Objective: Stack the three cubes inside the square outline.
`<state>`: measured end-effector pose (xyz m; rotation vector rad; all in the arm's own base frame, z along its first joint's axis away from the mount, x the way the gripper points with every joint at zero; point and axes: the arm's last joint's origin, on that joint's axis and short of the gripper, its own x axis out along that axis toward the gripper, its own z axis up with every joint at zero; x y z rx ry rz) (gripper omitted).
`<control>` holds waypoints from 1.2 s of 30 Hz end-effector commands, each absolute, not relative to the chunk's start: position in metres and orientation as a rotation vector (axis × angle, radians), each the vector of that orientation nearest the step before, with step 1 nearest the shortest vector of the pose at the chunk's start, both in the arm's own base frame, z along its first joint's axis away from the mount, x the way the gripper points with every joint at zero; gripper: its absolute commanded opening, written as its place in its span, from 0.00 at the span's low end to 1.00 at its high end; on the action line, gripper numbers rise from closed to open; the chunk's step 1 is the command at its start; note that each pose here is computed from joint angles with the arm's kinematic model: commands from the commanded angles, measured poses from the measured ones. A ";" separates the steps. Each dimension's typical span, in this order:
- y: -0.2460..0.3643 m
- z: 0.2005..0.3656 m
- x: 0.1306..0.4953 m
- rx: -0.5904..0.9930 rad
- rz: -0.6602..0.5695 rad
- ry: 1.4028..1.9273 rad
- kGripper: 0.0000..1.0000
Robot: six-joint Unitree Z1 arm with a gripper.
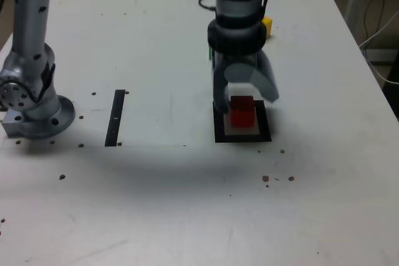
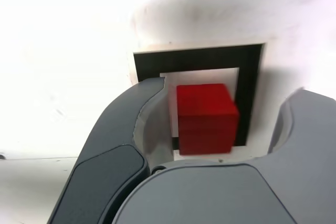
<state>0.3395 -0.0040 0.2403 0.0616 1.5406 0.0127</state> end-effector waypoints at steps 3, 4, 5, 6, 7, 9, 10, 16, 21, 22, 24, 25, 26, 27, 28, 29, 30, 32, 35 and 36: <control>0.015 0.269 0.339 0.172 -0.009 1.529 0.99; 0.021 0.274 0.339 0.199 -0.024 1.538 0.99; 0.028 0.278 0.339 0.223 -0.039 1.549 0.99; 0.035 0.282 0.338 0.244 -0.052 1.560 0.99; 0.042 0.285 0.338 0.264 -0.062 1.570 0.99; 0.056 0.289 0.338 0.299 -0.080 1.589 0.99; 0.067 0.291 0.338 0.320 -0.089 1.598 0.99; 0.119 0.294 0.342 0.405 -0.107 1.627 0.99; 0.160 0.287 0.349 0.434 -0.117 1.655 0.99; 0.167 0.285 0.351 0.439 -0.115 1.664 0.99; 0.179 0.279 0.358 0.456 -0.106 1.685 0.99; 0.183 0.277 0.362 0.467 -0.102 1.695 0.99; 0.187 0.274 0.366 0.479 -0.100 1.704 0.99; 0.190 0.271 0.371 0.492 -0.102 1.711 0.99; 0.194 0.267 0.377 0.508 -0.106 1.719 0.99; 0.196 0.264 0.381 0.516 -0.111 1.722 0.99; 0.198 0.262 0.385 0.523 -0.116 1.723 0.99; 0.202 0.257 0.393 0.533 -0.124 1.722 0.99; 0.207 0.251 0.402 0.541 -0.129 1.718 0.99; 0.208 0.249 0.404 0.542 -0.132 1.717 0.99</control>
